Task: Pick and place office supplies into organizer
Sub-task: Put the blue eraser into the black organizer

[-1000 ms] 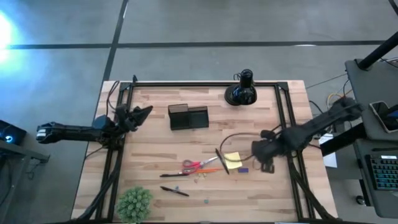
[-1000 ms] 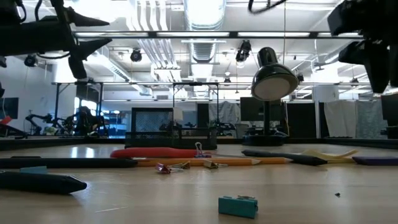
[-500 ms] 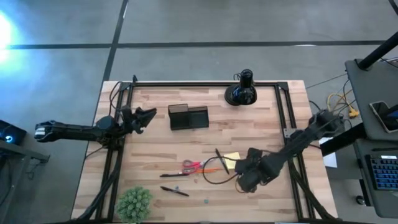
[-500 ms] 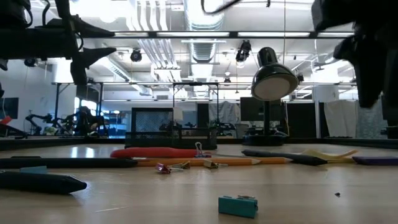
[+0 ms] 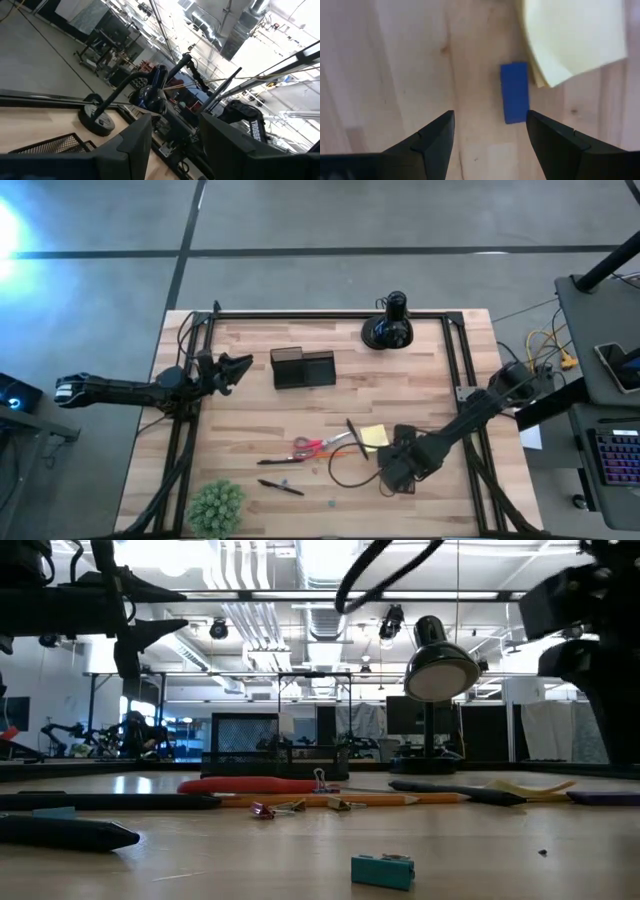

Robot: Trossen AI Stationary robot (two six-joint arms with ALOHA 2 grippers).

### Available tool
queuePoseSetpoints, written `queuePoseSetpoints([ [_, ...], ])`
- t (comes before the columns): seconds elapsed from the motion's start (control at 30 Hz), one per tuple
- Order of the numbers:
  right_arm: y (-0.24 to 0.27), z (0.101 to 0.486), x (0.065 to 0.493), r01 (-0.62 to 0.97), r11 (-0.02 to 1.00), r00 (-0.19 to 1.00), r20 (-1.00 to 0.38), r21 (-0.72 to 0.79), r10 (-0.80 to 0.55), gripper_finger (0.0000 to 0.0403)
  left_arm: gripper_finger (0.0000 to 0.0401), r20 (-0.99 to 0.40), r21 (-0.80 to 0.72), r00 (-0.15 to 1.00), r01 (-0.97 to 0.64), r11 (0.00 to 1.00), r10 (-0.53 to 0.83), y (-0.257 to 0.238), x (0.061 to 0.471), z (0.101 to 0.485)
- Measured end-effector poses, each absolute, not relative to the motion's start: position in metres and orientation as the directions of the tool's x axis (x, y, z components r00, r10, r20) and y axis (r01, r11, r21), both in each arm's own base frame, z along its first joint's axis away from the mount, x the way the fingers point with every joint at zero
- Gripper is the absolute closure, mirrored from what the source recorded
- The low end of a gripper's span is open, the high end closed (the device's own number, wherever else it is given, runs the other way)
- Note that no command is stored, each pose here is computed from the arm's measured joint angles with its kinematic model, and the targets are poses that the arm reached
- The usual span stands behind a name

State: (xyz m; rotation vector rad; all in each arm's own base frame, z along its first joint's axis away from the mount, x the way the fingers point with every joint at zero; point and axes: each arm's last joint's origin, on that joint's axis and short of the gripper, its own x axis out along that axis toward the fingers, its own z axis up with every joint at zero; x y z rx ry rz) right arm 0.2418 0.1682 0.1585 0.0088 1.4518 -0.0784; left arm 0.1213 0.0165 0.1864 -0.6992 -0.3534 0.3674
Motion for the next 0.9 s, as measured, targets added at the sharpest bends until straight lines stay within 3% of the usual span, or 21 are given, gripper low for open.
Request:
queuePoseSetpoints([
  [0.13, 0.156, 0.151, 0.239, -0.007, 0.999, 0.093, -0.995, -0.034, -0.033, 0.0166, 0.0248, 0.192, -0.676, 0.878, -0.206, 0.707, 0.439, 0.016, 0.121, 0.187],
  [0.53, 0.139, 0.139, 0.243, -0.004, 1.000, 0.100, -0.995, 0.008, 0.008, 0.0174, 0.0248, 0.186, -0.675, 0.879, -0.210, 0.707, 0.439, 0.016, 0.122, 0.186],
  [0.67, 0.138, 0.137, 0.242, 0.001, 1.000, 0.098, -0.995, 0.030, 0.030, 0.0204, 0.0248, 0.187, -0.676, 0.879, -0.209, 0.707, 0.439, 0.016, 0.122, 0.186],
  [0.9, 0.130, 0.134, 0.245, 0.025, 0.999, 0.091, -0.995, 0.043, 0.040, 0.0289, 0.0248, 0.196, -0.678, 0.877, -0.202, 0.707, 0.439, 0.016, 0.121, 0.187],
])
